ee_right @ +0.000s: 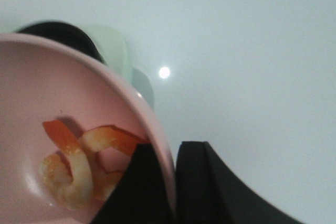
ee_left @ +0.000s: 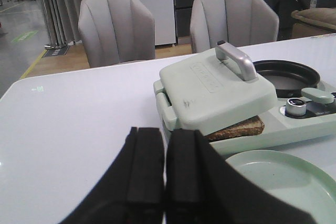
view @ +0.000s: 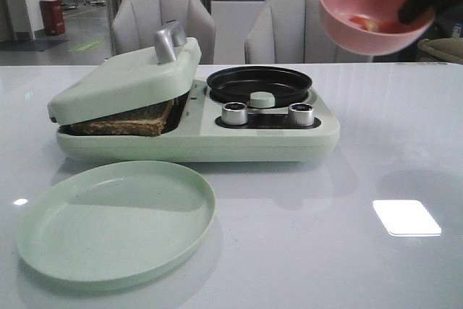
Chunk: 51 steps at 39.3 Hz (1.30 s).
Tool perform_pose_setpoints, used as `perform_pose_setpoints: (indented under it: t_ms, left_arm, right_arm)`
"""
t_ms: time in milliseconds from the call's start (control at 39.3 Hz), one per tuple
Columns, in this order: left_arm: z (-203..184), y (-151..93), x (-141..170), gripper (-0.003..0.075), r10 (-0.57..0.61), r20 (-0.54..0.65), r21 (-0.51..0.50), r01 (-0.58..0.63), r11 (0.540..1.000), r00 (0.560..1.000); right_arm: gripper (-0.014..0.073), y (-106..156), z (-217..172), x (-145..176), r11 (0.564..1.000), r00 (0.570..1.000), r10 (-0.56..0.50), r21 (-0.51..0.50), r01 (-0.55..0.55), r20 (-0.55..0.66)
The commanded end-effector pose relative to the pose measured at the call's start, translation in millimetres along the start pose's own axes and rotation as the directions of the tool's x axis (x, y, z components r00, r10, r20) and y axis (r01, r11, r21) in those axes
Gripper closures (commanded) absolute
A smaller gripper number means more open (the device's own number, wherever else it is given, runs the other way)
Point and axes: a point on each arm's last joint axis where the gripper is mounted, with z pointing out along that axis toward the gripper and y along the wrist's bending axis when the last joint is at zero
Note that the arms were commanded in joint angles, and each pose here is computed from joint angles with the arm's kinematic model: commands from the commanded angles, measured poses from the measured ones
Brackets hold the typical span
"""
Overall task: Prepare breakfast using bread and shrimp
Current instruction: 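Grasp the pink shrimp bowl rim with the right gripper and lift it, then tilt the pink bowl over the black pan to pour the shrimp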
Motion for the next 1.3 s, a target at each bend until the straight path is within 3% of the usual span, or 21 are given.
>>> perform_pose_setpoints:
  t_ms: [0, 153, 254, 433, 560, 687, 840, 941, 1043, 1145, 1272]
  left_arm:
    - [-2, 1, -15, 0.0606, -0.02, 0.097, -0.001, 0.021, 1.0, 0.995]
    - [-2, 1, -15, 0.0606, -0.02, 0.097, -0.001, 0.021, 1.0, 0.995]
    - [-2, 1, -15, 0.0606, -0.02, 0.097, -0.001, 0.021, 1.0, 0.995]
    - [-2, 1, -15, 0.0606, -0.02, 0.097, -0.001, 0.021, 1.0, 0.995]
    - [-2, 1, -15, 0.0606, -0.02, 0.097, -0.001, 0.021, 1.0, 0.995]
    - [-2, 1, -15, 0.0606, -0.02, 0.097, -0.001, 0.021, 1.0, 0.995]
    - [-2, 1, -15, 0.0606, -0.02, 0.097, -0.001, 0.021, 1.0, 0.995]
    - [-2, 1, -15, 0.0606, -0.02, 0.097, -0.001, 0.021, 1.0, 0.995]
    - [-2, 1, -15, 0.0606, -0.02, 0.097, -0.001, 0.021, 1.0, 0.995]
    - [-2, 1, -15, 0.0606, -0.02, 0.097, -0.001, 0.021, 1.0, 0.995]
    - [-2, 1, -15, 0.0606, -0.02, 0.097, -0.001, 0.021, 1.0, 0.995]
  right_arm:
    - [0.0452, 33, -23, -30, 0.999, 0.976, -0.041, -0.018, 0.046, 0.213]
    - [0.0452, 70, -13, -32, 0.996, 0.94, -0.074, -0.029, 0.088, 0.333]
    - [0.0452, 84, -7, -37, 0.996, 0.885, -0.08, 0.008, 0.086, 0.459]
    - [0.0452, 89, 13, -36, 0.994, 0.818, -0.111, 0.077, 0.081, 0.564]
    - [0.0452, 90, 32, -30, 0.98, 0.769, -0.197, 0.148, 0.134, 0.608]
    - [0.0452, 93, 44, -20, 0.962, 0.671, -0.268, 0.225, 0.152, 0.691]
    - [0.0452, 89, 50, -10, 0.945, 0.507, -0.316, 0.316, 0.09, 0.802]
    - [0.0452, 90, 55, -2, 0.924, 0.418, -0.381, 0.361, 0.128, 0.825]
    - [0.0452, 96, 62, 4, 0.855, 0.339, -0.515, 0.45, 0.256, 0.787]
    - [0.0452, 107, 72, 13, 0.715, 0.21, -0.673, 0.549, 0.434, 0.709]
    - [0.0452, 116, 76, 18, 0.536, 0.05, -0.793, 0.656, 0.531, 0.608]
